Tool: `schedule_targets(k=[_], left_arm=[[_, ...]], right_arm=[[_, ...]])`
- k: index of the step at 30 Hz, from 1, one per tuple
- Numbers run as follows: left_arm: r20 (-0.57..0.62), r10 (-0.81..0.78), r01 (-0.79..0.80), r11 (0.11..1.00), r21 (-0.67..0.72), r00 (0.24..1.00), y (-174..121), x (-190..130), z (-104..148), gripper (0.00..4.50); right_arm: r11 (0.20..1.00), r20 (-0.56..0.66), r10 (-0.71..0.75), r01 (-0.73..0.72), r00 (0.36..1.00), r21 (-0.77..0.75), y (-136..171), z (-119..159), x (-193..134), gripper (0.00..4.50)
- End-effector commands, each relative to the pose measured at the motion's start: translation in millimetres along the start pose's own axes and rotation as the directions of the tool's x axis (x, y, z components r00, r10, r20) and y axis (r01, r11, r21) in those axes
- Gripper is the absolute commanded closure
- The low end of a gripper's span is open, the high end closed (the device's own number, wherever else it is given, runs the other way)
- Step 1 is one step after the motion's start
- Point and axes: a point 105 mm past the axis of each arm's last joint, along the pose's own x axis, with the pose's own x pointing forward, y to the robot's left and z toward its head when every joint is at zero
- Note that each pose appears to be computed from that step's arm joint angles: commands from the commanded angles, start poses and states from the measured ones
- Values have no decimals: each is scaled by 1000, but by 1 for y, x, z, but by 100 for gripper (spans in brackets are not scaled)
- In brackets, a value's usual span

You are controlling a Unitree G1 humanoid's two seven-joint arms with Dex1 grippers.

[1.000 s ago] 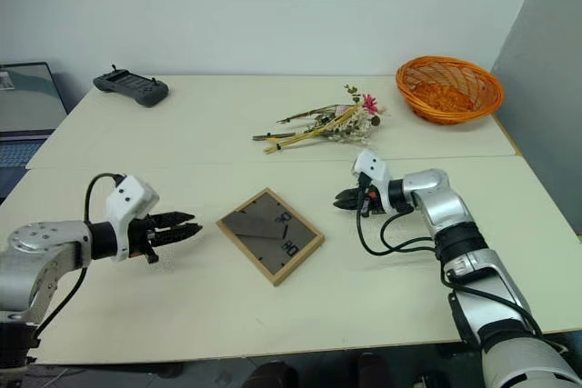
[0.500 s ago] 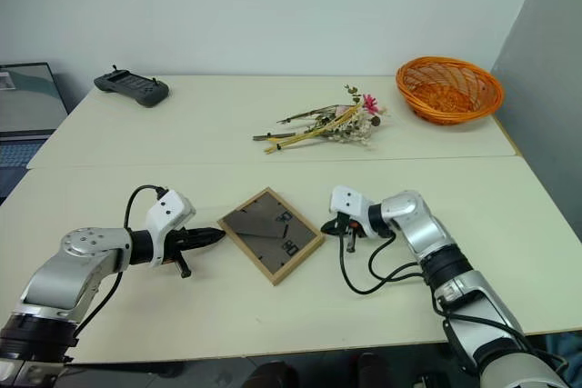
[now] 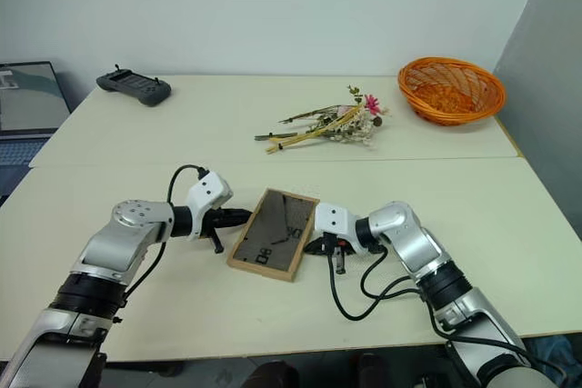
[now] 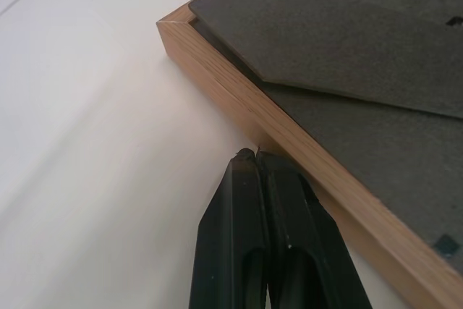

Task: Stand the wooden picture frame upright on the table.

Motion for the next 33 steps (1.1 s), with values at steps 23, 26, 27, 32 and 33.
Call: schedule_targets(k=[23,26,27,32,33], left_arm=[[-15,-216,216,972,93,976,-43,-15,20,446],[61,-182,182,983,1,981,-31,-25,29,446],[86,-169,173,984,-50,982,-26,-28,30,446],[119,-252,277,912,-301,960,-26,-46,18,354],[142,-258,294,865,-407,956,-24,-49,16,338]], right_arm=[[977,-124,-214,211,969,-43,-43,-29,-44,450],[973,-140,-232,227,963,-52,-46,-34,-51,450],[971,-141,-239,234,961,-54,-47,-34,-53,450],[961,-128,-275,268,953,-66,-54,-34,-54,450],[959,-118,-282,276,952,-62,-55,-32,-53,450]])
